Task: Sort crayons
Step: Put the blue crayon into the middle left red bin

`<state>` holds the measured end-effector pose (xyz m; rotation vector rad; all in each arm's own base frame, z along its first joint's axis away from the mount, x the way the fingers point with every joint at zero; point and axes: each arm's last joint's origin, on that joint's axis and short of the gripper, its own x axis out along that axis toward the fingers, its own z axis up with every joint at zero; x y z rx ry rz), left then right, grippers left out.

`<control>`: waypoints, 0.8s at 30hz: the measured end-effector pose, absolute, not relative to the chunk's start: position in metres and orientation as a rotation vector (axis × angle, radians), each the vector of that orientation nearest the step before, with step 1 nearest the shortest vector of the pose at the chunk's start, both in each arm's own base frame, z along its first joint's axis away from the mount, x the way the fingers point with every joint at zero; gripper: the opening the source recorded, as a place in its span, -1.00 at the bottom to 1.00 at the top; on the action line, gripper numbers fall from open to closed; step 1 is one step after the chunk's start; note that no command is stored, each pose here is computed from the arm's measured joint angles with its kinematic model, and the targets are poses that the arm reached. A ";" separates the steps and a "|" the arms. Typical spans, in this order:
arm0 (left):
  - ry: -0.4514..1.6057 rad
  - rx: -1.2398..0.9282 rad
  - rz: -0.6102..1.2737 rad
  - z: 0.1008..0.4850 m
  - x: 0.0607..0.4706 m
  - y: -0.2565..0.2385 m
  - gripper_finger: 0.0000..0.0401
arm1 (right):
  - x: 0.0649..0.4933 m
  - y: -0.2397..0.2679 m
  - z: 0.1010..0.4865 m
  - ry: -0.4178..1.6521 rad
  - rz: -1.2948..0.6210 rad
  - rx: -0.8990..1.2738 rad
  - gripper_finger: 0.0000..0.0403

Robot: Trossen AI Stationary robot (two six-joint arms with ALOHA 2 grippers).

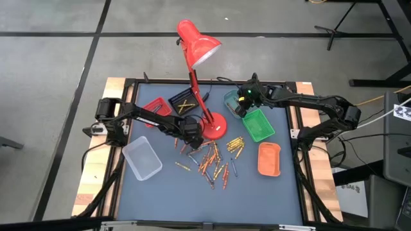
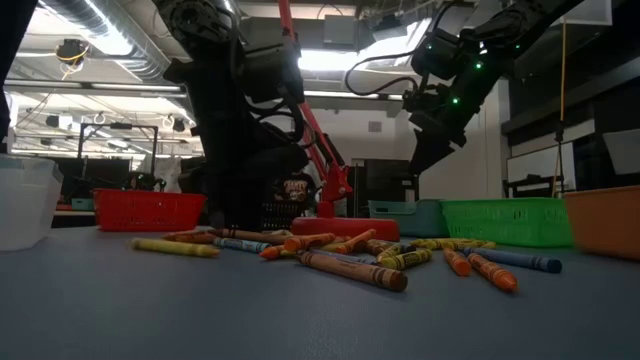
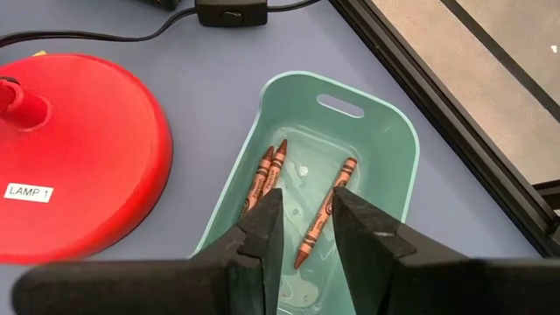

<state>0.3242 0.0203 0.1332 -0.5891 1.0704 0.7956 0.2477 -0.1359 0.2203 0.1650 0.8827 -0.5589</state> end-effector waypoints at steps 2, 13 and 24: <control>1.075 -0.567 0.776 0.136 0.323 0.020 -0.99 | 0.248 -0.136 0.220 0.883 -0.559 0.165 -0.51; 1.077 -0.505 0.778 0.184 0.296 0.020 -0.99 | 0.248 -0.136 0.220 0.886 -0.559 0.166 -0.51; 1.341 -0.300 1.026 0.215 0.234 0.035 -0.98 | 0.248 -0.136 0.220 0.885 -0.558 0.166 -0.51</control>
